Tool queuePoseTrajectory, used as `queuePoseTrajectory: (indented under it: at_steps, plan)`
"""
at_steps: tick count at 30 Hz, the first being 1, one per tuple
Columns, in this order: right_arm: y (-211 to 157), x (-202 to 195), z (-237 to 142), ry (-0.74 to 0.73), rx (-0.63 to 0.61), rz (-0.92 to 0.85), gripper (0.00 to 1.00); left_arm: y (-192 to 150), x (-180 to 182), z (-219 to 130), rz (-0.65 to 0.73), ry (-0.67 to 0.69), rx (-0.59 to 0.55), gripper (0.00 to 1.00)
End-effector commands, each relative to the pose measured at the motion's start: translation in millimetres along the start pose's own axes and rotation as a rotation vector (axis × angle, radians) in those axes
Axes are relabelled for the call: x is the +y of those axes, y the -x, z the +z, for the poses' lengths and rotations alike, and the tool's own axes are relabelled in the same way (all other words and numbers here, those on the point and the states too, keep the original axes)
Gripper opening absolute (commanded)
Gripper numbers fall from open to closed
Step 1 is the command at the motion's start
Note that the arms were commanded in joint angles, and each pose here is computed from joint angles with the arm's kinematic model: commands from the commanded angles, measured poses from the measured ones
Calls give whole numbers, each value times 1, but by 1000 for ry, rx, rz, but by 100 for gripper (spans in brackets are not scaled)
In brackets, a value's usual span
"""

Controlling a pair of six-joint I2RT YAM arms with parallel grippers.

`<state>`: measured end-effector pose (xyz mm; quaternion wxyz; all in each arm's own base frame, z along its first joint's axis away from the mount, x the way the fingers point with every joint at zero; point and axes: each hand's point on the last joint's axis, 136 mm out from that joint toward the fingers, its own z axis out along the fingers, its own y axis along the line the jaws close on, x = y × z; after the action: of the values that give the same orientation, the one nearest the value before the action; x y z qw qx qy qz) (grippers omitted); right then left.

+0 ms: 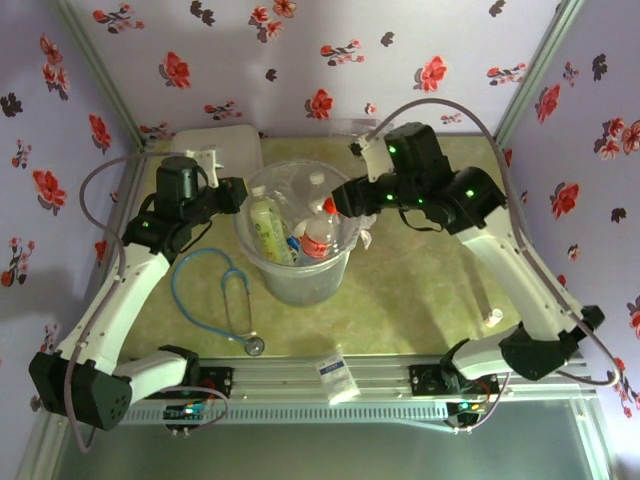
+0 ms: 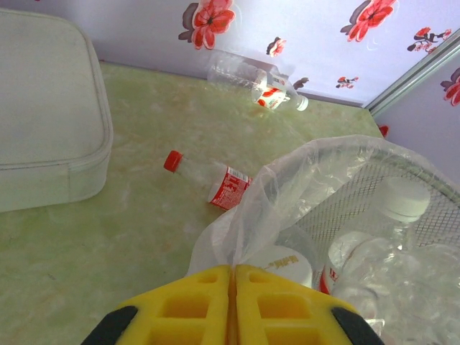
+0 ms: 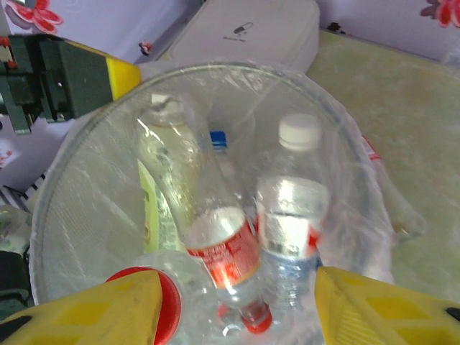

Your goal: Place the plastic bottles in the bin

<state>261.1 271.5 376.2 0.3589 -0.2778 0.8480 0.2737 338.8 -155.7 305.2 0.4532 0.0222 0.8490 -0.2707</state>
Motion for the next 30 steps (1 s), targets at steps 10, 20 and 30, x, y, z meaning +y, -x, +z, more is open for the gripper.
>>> queuePoseTrajectory:
  at_steps: [10,20,30]
  plan:
    - [13,33,90,140,111,40,58,-2,-5,-1,-12,-23,9,10]
    - [15,38,132,147,194,64,60,1,-7,1,-18,-25,7,10]
    - [65,12,97,79,29,101,82,-1,-7,3,-17,-23,9,10]
